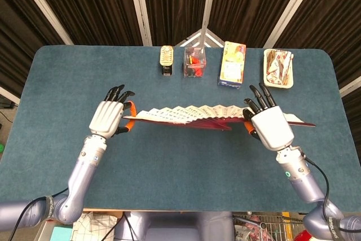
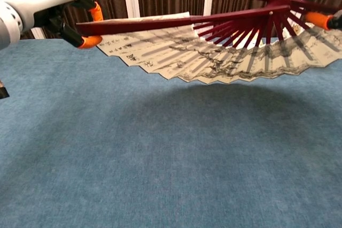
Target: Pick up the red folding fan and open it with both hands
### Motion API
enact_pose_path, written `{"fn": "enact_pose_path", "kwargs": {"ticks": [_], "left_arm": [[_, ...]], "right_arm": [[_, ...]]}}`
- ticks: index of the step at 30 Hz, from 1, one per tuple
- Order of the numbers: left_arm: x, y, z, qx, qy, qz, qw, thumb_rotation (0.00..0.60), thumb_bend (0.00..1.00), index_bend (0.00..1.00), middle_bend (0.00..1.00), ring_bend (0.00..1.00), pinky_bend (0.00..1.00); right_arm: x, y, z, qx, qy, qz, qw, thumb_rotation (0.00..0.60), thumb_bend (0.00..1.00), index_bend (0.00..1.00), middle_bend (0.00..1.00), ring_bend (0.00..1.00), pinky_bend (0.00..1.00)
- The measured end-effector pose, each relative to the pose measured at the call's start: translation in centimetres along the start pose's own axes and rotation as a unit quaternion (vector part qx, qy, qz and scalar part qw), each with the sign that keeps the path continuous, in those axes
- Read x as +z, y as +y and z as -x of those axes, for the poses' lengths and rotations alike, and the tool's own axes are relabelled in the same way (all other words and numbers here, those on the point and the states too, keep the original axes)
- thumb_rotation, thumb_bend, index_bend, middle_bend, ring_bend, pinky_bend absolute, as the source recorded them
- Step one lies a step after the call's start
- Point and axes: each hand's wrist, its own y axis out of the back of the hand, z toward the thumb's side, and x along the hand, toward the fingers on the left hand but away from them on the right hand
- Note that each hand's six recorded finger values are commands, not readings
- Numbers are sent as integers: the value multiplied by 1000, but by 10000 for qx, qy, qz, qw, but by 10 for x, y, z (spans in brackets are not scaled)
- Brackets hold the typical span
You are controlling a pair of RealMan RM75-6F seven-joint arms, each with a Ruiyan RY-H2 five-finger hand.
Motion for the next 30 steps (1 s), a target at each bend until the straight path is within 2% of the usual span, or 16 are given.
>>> {"fn": "enact_pose_path", "kwargs": {"ticks": [9,14,17,19,23,25,27,30], "left_arm": [[-11,-5,14,-138,34,-84,9999,600,557,695,185,0,51],[-19,-6,22,-219,49,-75,9997,600,549,672,144,0,51],[-22,-8,27,-274,46,-16,9996,600,543,619,111,0,51],[-23,-8,30,-320,28,2,9995,600,526,564,77,0,48],[-26,-9,38,-425,-15,8,9991,600,403,458,7,0,11],[-29,-10,42,-506,-20,1,9987,600,324,404,0,0,0],[-33,-11,46,-599,-18,-13,9982,600,243,336,0,0,0],[-40,-11,53,-733,4,-22,9973,600,138,220,0,0,0]], "right_arm": [[5,-12,-21,208,167,-59,9996,600,479,818,360,87,61],[11,-17,-32,293,327,-158,9989,600,478,804,360,87,61],[17,-20,-39,345,427,-144,9984,600,479,680,351,80,60],[20,-22,-44,399,491,-142,9979,600,479,532,299,47,40],[26,-28,-53,588,589,-210,9963,600,474,232,159,0,1],[29,-31,-59,736,611,-223,9952,600,419,80,83,0,0],[29,-34,-64,873,617,-262,9939,600,349,13,32,0,0],[29,-38,-72,1068,595,-404,9917,600,287,0,0,0,0]]}}
